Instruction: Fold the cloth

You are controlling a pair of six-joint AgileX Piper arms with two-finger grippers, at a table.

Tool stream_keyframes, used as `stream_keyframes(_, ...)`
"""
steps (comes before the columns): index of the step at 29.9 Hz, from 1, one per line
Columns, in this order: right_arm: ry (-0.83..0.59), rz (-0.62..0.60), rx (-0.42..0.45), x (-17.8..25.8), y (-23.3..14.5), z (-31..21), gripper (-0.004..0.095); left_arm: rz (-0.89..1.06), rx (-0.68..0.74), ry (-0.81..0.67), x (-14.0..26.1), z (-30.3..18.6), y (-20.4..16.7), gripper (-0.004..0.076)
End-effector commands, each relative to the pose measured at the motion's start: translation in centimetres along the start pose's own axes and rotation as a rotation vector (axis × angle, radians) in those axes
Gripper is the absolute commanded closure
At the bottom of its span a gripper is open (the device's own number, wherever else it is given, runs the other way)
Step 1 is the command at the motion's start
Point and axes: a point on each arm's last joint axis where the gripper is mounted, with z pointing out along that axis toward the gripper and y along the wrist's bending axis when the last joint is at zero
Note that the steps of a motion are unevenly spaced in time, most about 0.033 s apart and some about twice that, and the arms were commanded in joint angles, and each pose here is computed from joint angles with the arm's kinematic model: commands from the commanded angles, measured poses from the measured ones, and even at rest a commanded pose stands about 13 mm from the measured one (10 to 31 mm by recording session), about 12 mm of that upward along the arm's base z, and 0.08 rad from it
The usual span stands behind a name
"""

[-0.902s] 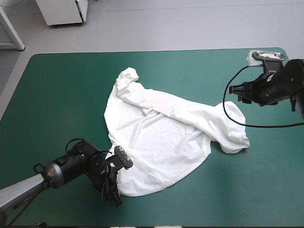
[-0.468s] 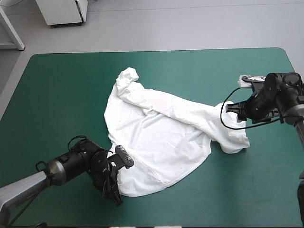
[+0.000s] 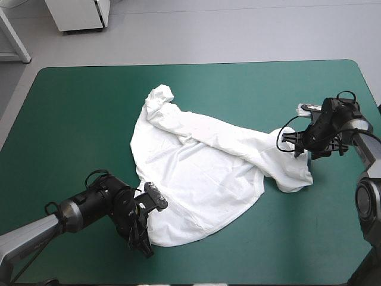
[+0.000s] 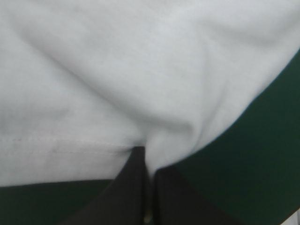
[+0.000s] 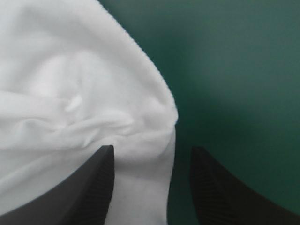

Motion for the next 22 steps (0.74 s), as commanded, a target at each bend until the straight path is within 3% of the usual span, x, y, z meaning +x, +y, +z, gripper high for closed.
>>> stream_keyframes(1, -0.061, -0.001, -0.011, -0.7, -0.1, -1.0, 0.0442, -0.054, 0.04, -0.142, -1.6, 0.4, -0.4, 0.0733)
stream_keyframes(4, -0.028, 0.012, -0.024, -0.7, 0.0, 0.1, 0.0448, -0.062, 0.049, -0.145, -1.6, 0.3, -0.5, 0.0733)
stream_keyframes(6, -0.004, 0.027, -0.03, -0.6, 0.1, 0.5, 0.0526, -0.062, 0.049, -0.145, -1.6, 0.3, -0.5, 0.0733)
stream_keyframes(9, 0.015, 0.014, -0.028, -0.4, 0.1, 0.5, 0.0867, -0.063, 0.049, -0.145, -1.6, 0.3, -0.5, 0.0733)
stream_keyframes(10, 0.017, 0.014, -0.028, -0.4, 0.1, 0.4, 0.0925, -0.064, 0.047, -0.147, -1.7, 0.3, -0.5, 0.0733)
stream_keyframes(15, -0.037, 0.002, -0.033, -0.6, 0.3, -2.1, 0.0927, -0.07, -0.034, -0.177, -2.6, -1.3, 0.3, 0.0733)
stream_keyframes(22, -0.26, -0.02, -0.045, -0.6, 0.6, -10.9, 0.0927, -0.048, -0.244, -0.307, -4.9, -7.3, 1.9, 0.0733)
